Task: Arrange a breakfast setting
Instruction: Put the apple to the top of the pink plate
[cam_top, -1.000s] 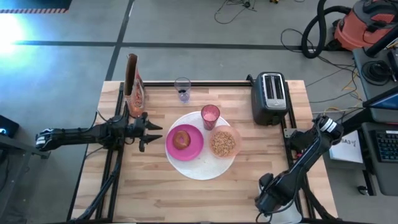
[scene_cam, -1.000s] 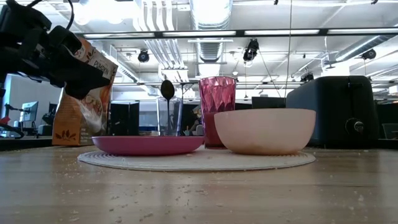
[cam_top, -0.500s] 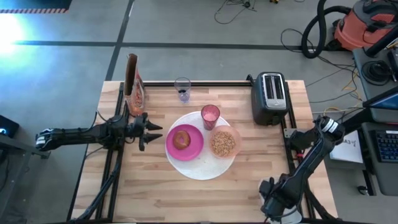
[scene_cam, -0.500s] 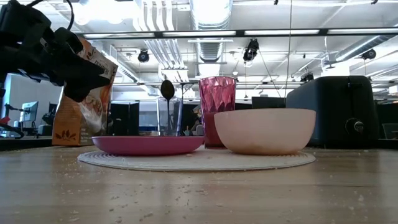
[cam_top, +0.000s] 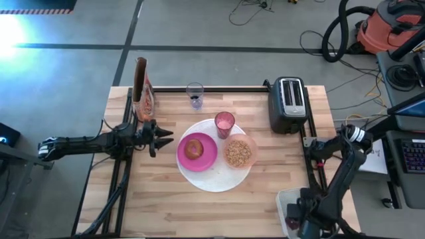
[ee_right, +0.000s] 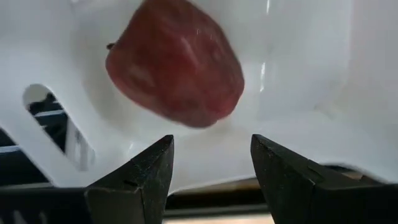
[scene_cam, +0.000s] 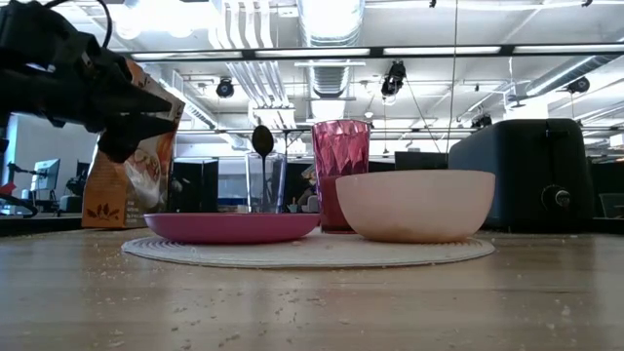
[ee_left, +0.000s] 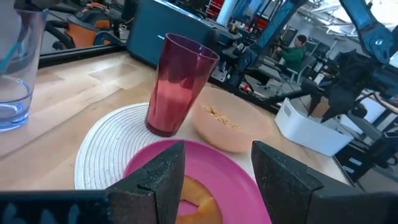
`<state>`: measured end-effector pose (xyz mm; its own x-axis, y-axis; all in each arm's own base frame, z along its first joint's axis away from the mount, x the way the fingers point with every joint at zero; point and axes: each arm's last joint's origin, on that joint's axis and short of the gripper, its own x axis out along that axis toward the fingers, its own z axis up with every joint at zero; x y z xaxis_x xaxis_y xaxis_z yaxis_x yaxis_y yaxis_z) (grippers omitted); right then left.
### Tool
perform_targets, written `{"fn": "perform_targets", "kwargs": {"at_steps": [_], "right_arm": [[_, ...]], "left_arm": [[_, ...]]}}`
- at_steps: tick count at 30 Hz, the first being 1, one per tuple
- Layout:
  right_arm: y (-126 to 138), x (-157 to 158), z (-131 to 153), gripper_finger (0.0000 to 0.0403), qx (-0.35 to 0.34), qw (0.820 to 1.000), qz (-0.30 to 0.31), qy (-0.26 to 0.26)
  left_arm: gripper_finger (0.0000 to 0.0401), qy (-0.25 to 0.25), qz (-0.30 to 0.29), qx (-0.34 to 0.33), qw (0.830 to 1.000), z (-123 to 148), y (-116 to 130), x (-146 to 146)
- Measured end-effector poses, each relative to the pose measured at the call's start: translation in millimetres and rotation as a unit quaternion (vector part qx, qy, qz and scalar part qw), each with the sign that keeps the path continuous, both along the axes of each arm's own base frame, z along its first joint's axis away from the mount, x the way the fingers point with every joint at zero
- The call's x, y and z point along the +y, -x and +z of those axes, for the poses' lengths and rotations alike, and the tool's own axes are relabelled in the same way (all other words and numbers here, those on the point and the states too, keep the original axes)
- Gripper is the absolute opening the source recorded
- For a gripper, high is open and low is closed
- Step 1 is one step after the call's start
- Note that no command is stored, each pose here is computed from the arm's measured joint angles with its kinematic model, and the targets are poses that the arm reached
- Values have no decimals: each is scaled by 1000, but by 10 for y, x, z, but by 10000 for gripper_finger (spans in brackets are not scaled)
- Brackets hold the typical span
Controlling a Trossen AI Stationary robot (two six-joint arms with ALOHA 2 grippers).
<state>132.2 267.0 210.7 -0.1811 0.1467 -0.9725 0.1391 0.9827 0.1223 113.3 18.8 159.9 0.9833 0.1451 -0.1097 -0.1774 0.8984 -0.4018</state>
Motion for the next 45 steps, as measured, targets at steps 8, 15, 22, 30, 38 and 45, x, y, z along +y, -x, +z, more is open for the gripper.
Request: {"fn": "perform_targets", "kwargs": {"at_steps": [8, 15, 22, 30, 38, 45], "right_arm": [[44, 32, -8, 203, -81, 995, 50, 29], [-14, 99, -13, 203, -140, 983, 116, 2], [-18, 110, -72, 203, -151, 978, 141, -14], [-35, 196, -78, 203, -155, 969, 174, -79], [-39, 204, -146, 203, -156, 968, 177, -82], [-7, 142, -360, 203, -150, 969, 182, -79]], "left_arm": [[169, -5, 8, -16, 1000, 32, -3, 5], [169, 0, 9, -17, 1000, 33, -3, 6], [169, 1, 53, -18, 998, 33, 1, 30], [169, 1, 60, -18, 998, 33, 3, 35], [169, 1, 60, -17, 998, 32, 3, 35], [169, -1, 61, -17, 998, 32, 3, 35]]}}
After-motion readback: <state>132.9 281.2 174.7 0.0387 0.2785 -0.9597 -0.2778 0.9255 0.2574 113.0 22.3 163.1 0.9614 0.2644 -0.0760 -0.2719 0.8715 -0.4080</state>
